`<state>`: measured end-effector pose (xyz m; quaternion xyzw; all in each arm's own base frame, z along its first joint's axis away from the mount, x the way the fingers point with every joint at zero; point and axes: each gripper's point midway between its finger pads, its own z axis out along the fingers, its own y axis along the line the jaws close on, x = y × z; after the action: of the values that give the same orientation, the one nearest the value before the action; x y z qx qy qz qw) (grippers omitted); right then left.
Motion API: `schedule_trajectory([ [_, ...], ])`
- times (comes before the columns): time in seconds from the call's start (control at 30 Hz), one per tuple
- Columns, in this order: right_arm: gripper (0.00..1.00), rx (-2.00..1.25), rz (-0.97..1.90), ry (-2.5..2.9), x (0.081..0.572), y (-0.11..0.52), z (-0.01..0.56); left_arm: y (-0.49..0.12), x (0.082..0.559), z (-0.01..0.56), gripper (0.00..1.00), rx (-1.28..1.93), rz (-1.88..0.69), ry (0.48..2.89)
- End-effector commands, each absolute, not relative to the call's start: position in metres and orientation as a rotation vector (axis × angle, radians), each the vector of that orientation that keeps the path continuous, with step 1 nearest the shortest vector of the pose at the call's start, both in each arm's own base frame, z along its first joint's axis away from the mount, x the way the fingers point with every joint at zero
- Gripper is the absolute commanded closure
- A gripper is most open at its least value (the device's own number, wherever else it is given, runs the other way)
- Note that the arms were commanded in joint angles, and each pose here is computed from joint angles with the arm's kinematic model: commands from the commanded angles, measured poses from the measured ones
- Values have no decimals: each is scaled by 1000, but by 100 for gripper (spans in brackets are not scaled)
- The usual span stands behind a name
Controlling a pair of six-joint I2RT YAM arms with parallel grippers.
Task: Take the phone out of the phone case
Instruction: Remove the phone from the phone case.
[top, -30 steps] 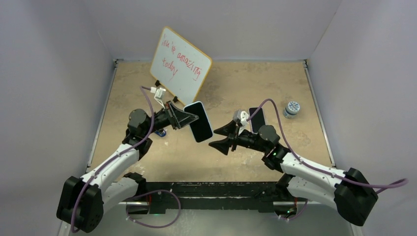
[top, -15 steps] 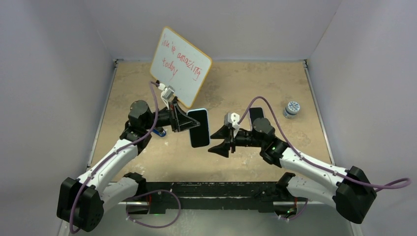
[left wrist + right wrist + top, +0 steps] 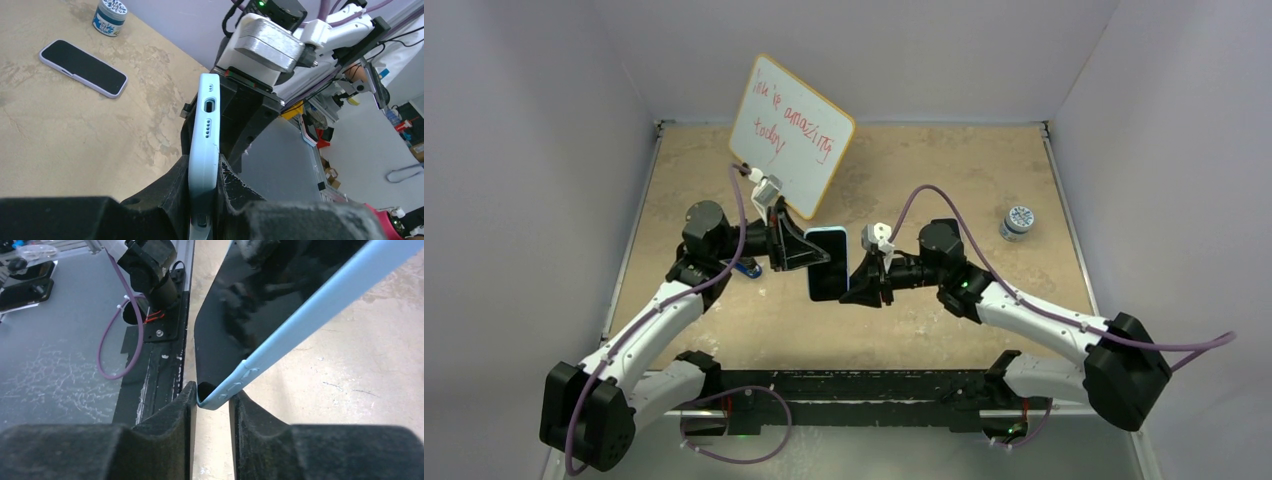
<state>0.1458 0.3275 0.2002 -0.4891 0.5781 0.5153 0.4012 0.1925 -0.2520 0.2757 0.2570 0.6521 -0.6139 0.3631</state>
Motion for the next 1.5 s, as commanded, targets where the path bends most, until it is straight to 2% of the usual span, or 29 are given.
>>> schedule_trajectory([
  [0.0,76,-1340,1315,1338,144,334,217,-253,193,306,100,736,-1567,1570],
  [0.2,85,-1432,1293,1263,141,334,207,-256,208,294,100,668,-1565,1663],
  [0.7,88,-1534,1096,1154,164,340,186,-266,223,285,100,674,-1646,1752],
  [0.97,95,-1519,1006,1151,178,341,188,-267,220,282,100,717,-1684,1760],
  [1.07,100,-1487,996,1161,181,341,191,-267,218,280,100,721,-1682,1757],
  [1.33,100,-1330,1144,1286,176,344,193,-262,215,280,100,679,-1615,1698],
  [1.47,91,-1194,1167,1344,178,339,195,-258,223,269,100,551,-1580,1714],
])
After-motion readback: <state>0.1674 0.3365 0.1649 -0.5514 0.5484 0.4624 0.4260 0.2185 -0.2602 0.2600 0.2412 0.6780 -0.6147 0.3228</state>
